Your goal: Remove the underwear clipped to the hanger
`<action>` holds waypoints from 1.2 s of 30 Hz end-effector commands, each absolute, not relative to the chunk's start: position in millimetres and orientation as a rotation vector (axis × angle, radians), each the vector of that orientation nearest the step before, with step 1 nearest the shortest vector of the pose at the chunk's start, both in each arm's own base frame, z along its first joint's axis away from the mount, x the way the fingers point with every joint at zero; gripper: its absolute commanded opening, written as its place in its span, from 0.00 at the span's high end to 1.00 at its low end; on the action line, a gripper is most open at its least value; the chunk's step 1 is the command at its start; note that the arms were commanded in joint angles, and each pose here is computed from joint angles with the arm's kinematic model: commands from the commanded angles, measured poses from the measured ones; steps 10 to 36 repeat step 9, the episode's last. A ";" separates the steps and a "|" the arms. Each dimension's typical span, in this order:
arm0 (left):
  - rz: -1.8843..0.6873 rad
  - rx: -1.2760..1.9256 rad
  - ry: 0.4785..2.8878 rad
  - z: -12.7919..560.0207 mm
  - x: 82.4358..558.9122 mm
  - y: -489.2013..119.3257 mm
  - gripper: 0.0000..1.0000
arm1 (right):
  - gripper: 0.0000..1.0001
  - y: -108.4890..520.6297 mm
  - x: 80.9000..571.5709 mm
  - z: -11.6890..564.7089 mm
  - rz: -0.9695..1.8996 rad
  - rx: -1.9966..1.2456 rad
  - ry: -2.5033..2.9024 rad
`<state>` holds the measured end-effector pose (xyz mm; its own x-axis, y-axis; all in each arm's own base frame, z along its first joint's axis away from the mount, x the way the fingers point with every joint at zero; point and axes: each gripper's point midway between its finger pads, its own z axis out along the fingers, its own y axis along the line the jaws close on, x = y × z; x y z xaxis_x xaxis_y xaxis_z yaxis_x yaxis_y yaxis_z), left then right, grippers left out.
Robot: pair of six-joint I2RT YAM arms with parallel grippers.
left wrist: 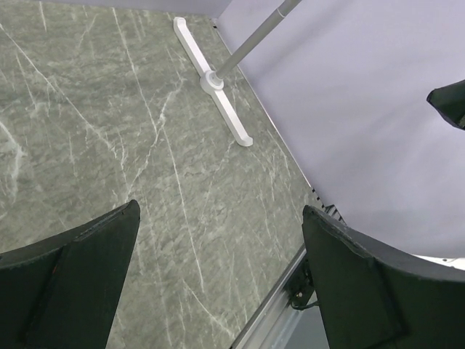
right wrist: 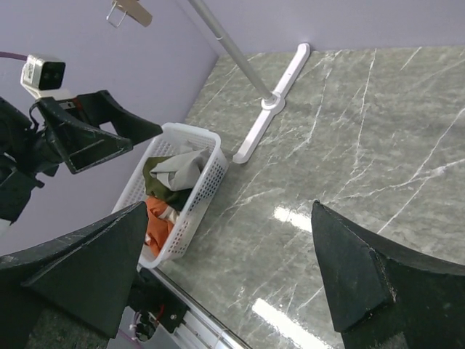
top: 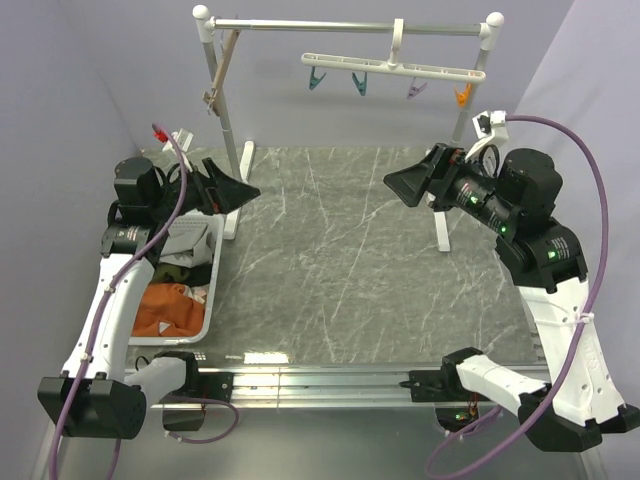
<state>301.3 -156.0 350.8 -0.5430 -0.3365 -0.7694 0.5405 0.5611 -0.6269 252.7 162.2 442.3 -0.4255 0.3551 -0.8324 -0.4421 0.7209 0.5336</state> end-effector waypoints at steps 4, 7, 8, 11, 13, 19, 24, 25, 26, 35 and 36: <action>-1.120 0.192 1.750 384.0 300.3 -156.4 0.00 | 0.00 165.7 245.0 474.8 0.932 -0.117 1.706; -1.092 0.193 1.740 388.2 297.3 -153.6 0.01 | 0.00 168.6 236.6 479.1 0.958 -0.150 1.698; -1.086 0.185 1.745 386.5 296.6 -152.7 0.01 | 0.00 167.6 236.9 478.9 0.954 -0.141 1.702; -1.072 0.180 1.743 386.8 295.6 -151.1 0.01 | 0.00 165.4 236.0 477.1 0.949 -0.122 1.709; -1.072 0.180 1.743 386.8 295.6 -151.1 0.01 | 0.00 165.4 236.0 477.1 0.949 -0.122 1.709; -1.072 0.180 1.743 386.8 295.6 -151.1 0.01 | 0.00 165.4 236.0 477.1 0.949 -0.122 1.709; -1.072 0.180 1.743 386.8 295.6 -151.1 0.01 | 0.00 165.4 236.0 477.1 0.949 -0.122 1.709; -1.072 0.180 1.743 386.8 295.6 -151.1 0.01 | 0.00 165.4 236.0 477.1 0.949 -0.122 1.709; -1.072 0.180 1.743 386.8 295.6 -151.1 0.01 | 0.00 165.4 236.0 477.1 0.949 -0.122 1.709; -1.072 0.180 1.743 386.8 295.6 -151.1 0.01 | 0.00 165.4 236.0 477.1 0.949 -0.122 1.709; -1.072 0.180 1.743 386.8 295.6 -151.1 0.01 | 0.00 165.4 236.0 477.1 0.949 -0.122 1.709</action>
